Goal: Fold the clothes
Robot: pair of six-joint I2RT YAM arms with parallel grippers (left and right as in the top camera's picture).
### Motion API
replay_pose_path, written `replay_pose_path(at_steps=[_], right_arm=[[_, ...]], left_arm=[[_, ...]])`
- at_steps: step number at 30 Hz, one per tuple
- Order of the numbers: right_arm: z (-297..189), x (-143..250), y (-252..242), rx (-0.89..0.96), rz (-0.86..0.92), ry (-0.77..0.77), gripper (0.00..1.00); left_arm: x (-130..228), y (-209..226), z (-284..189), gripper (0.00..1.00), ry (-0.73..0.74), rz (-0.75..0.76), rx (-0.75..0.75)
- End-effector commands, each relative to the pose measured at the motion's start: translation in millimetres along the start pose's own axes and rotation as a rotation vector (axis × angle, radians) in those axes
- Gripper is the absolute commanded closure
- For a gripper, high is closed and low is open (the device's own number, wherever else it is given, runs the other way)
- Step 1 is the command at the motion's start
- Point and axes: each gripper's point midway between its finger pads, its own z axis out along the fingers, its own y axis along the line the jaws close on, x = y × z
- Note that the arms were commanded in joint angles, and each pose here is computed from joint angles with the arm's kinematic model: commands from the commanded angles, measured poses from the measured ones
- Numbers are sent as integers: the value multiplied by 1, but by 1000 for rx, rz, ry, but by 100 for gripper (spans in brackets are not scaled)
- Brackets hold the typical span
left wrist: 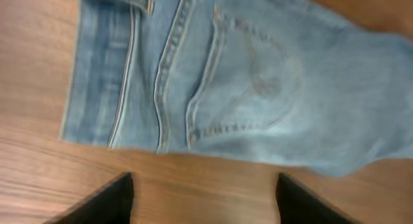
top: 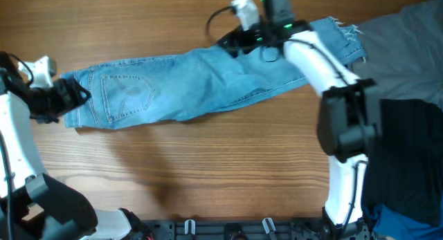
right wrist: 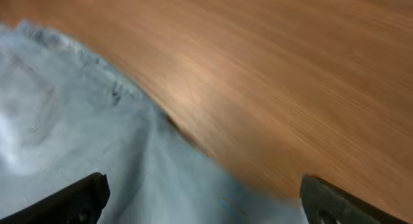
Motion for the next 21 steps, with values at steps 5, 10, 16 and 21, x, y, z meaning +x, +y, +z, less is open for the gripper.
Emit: replay_pose_path(at_steps=[5,10,16,21], right_arm=[[-77,20,-18,2,277,85,0],[-92,71,-52,251,351,281,0],[-113,100,-86,495,479,353,0],[-85,118,-98,472,530,332,12]], left_arm=[[54,25,116,89,90,-85,82],[81,135,152,94,93,-478,-377],[94,227,108,92,-15,-843,-459],[79,240,84,82,-57,-883,-288]])
